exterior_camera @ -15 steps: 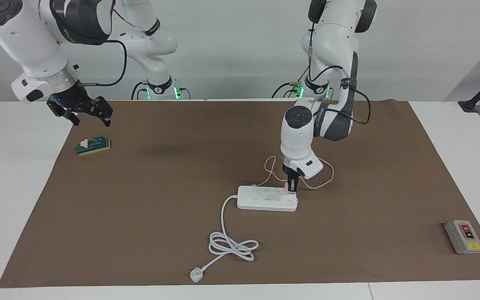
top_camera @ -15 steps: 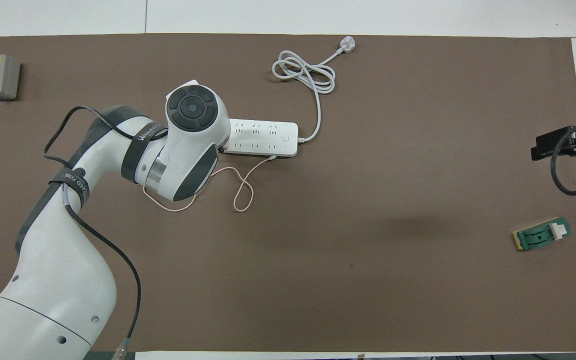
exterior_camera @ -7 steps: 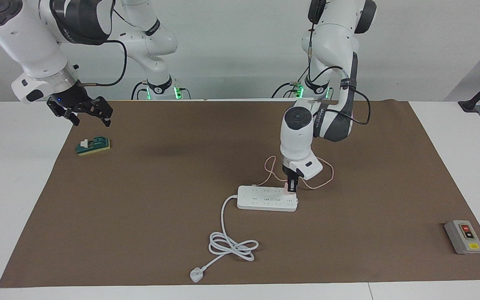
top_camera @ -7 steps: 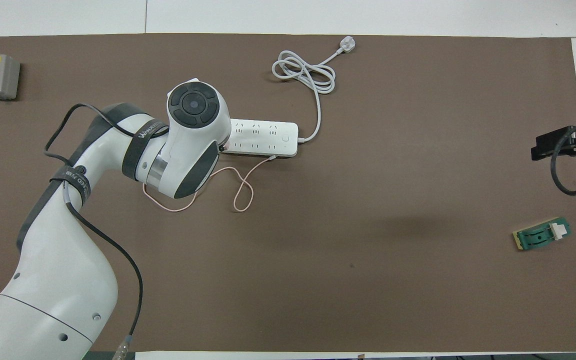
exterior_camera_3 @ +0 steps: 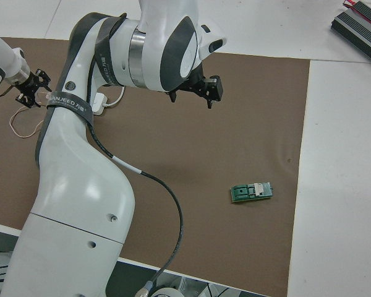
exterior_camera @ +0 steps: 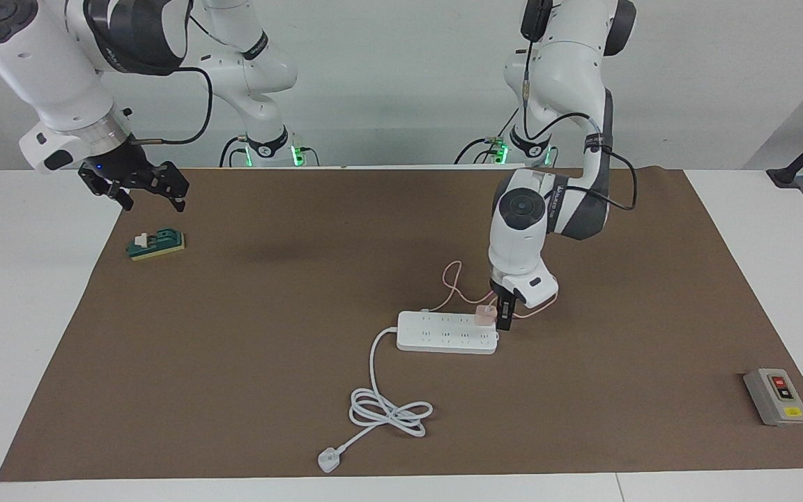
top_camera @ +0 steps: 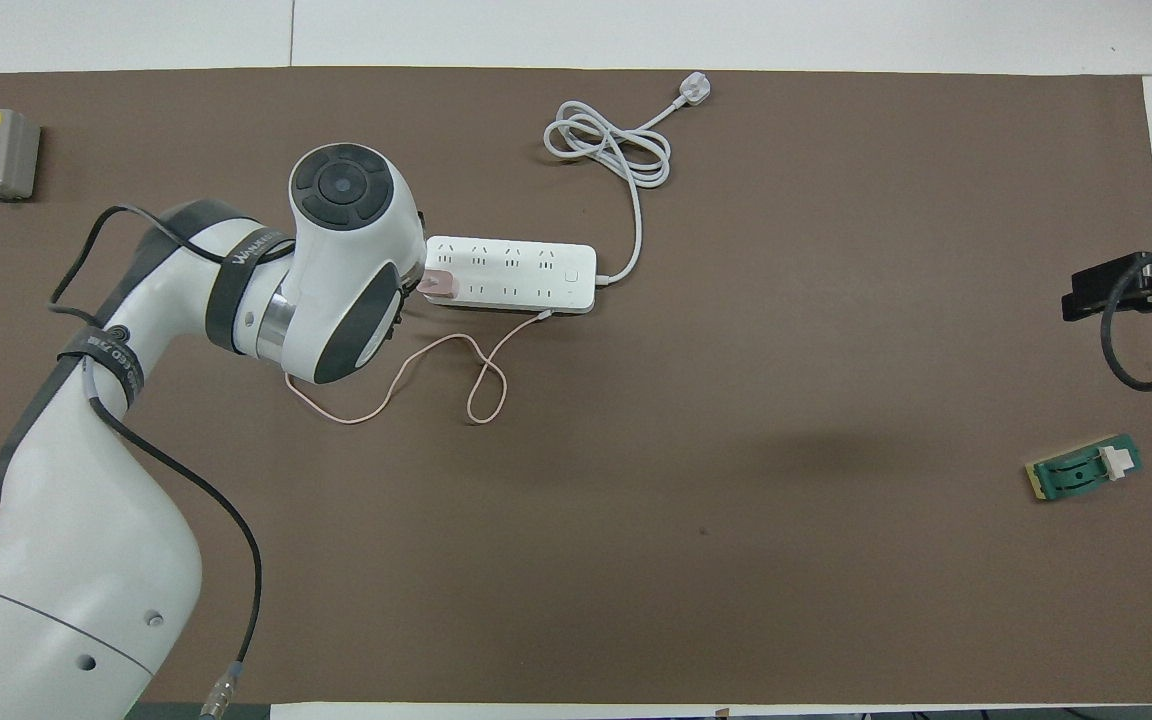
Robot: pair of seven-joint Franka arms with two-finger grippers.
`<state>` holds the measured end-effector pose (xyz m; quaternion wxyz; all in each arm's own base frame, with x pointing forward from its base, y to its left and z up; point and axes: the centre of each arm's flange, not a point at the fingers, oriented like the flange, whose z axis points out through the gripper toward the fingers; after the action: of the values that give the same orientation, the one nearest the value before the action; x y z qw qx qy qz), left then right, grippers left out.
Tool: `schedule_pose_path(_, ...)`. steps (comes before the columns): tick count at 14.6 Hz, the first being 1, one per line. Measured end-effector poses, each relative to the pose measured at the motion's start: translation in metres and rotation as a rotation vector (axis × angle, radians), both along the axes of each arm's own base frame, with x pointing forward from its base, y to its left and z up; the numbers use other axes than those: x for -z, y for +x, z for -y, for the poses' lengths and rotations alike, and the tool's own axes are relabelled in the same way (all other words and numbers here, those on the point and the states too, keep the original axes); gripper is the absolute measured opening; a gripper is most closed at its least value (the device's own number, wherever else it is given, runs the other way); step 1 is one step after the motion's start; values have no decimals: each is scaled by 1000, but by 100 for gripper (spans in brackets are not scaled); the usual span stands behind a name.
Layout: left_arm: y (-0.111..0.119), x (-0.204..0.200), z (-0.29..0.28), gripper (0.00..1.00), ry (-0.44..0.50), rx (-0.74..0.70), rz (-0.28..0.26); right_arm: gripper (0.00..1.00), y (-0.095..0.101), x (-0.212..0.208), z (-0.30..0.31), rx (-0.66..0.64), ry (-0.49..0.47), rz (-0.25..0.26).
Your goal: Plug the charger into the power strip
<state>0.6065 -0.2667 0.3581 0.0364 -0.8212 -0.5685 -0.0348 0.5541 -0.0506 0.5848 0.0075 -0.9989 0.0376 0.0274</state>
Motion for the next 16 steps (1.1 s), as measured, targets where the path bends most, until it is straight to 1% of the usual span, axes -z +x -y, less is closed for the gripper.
schedule_pose_path(3, -3, -57, -11, 79, -25, -8, -16, 100, 0, 0, 0, 0, 0, 0)
schedule_pose_path(5, -2, -99, -18, 79, -38, -27, -13, 100, 0, 0, 0, 0, 0, 0)
schedule_pose_path(8, 5, -155, -33, 79, -55, -38, 23, 100, 0, 0, 0, 0, 0, 0)
schedule_pose_path(10, 11, -176, -53, 79, -60, -6, 40, 100, 0, 0, 0, 0, 0, 0)
schedule_pose_path(12, 14, -195, -82, 79, -57, 85, 45, 100, 0, 0, 0, 0, 0, 0)
schedule_pose_path(13, 13, -204, -96, 79, -53, 158, 41, 100, 0, 0, 0, 0, 0, 0)
schedule_pose_path(14, 10, -213, -109, 79, -47, 237, 27, 100, 0, 0, 0, 0, 0, 0)
schedule_pose_path(16, 3, -229, -141, 78, -38, 394, -18, 100, 0, 0, 0, 0, 0, 0)
